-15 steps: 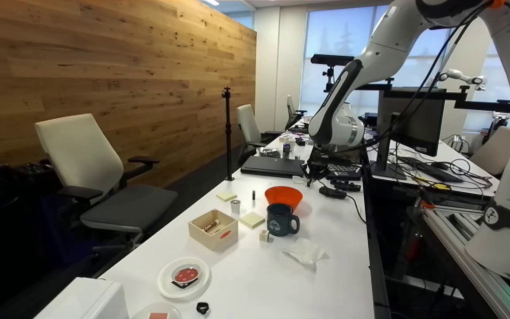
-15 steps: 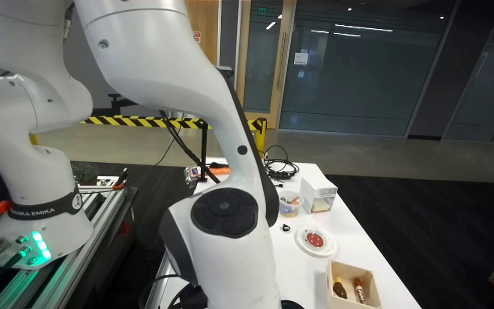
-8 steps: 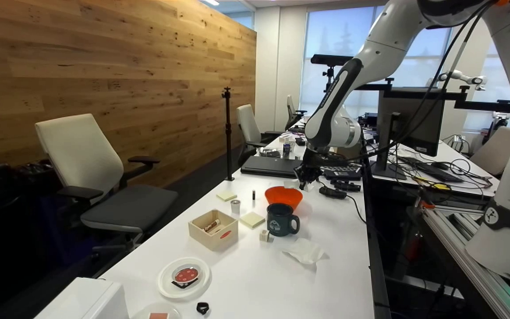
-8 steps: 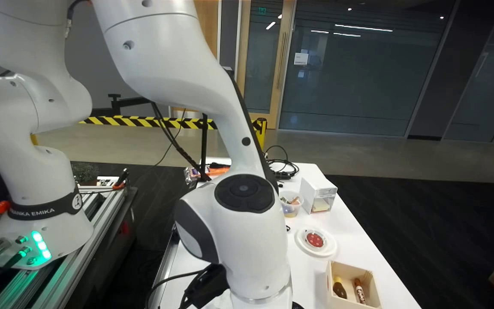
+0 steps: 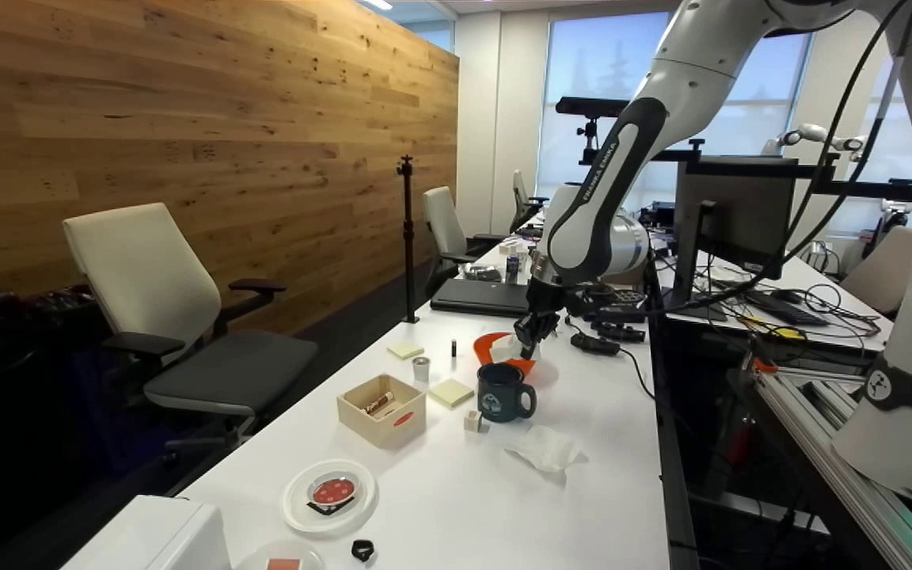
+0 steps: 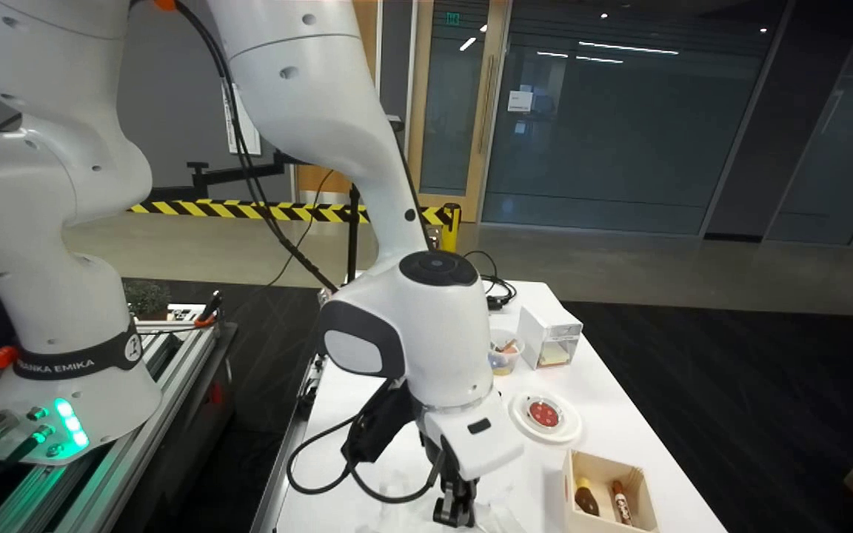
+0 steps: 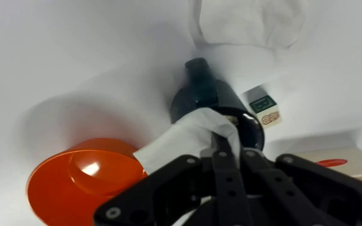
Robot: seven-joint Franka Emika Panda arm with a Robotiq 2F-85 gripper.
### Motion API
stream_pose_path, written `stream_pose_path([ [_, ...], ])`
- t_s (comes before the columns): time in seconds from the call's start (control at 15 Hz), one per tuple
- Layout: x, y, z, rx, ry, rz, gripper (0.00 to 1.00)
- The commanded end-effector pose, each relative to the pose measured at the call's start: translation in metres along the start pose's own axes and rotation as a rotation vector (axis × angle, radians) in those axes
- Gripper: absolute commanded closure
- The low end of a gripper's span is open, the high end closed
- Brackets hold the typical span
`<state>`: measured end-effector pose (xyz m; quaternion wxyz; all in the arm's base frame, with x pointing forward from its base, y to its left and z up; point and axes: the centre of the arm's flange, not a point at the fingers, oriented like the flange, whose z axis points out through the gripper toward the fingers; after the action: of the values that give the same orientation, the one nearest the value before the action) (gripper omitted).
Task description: Use the paper towel to wipe the table
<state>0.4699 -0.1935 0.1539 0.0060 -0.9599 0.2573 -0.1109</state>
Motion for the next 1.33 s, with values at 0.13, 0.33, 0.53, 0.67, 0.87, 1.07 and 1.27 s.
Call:
stream_pose_path([
  [0.13, -0.074, -0.041, -0.030, -0.015, 0.062, -0.284, 1.00],
  [0.33, -0.101, -0.055, -0.038, -0.016, 0.106, -0.427, 1.00],
  [0.53, -0.114, -0.075, -0.035, -0.091, 0.133, -0.549, 1.00],
  [0.67, -0.096, -0.080, -0.033, -0.132, 0.168, -0.635, 1.00],
  [0.87, -0.082, -0.094, -0.050, -0.112, 0.290, -0.660, 1.00],
  [1.07, -0.068, -0.105, -0.061, -0.084, 0.342, -0.631, 1.00],
  [1.27, -0.050, -0.106, -0.053, -0.108, 0.335, -0.688, 1.00],
])
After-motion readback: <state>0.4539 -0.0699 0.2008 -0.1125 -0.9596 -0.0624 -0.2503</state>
